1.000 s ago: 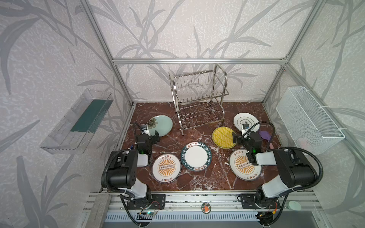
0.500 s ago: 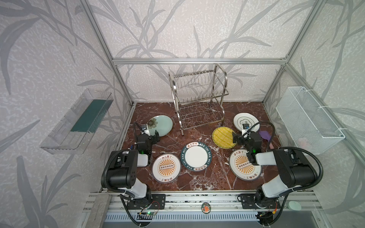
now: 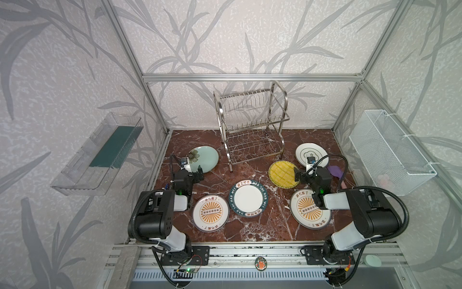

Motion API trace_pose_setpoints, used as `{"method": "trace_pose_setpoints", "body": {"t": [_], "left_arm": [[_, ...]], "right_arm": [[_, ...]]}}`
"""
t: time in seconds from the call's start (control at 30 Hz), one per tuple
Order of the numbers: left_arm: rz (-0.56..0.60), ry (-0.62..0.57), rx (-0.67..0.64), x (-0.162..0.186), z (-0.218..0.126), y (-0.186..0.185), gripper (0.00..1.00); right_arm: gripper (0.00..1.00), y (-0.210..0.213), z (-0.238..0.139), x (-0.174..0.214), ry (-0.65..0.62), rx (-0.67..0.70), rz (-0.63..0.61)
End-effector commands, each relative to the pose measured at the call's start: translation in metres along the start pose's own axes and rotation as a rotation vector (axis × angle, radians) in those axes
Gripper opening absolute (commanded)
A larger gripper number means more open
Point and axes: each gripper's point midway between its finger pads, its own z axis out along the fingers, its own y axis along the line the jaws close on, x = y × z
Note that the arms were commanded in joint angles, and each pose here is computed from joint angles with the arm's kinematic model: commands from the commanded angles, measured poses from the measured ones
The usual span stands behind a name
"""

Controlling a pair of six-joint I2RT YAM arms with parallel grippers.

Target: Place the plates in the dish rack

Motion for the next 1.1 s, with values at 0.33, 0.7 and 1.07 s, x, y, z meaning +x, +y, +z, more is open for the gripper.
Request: {"method": "trace_pose_setpoints", "body": {"t": [0.33, 0.7, 1.07], "left_arm": [[0.018, -0.012, 0.014, -0.007, 0.004, -0.003, 0.99], [-0.002, 0.042, -0.072, -0.038, -0.012, 0.007, 0.99], [-0.142, 0.05, 0.01, -0.095, -0.045, -0.03, 0.99]], "right_arm": [[0.96, 0.003, -0.001, -0.007, -0.033, 0.01, -0.029], [0.87, -0.014, -0.019, -0.048, 0.045, 0.094, 0.047], [0.87, 0.029, -0.052, -0.074, 0.259, -0.141, 0.298]]}}
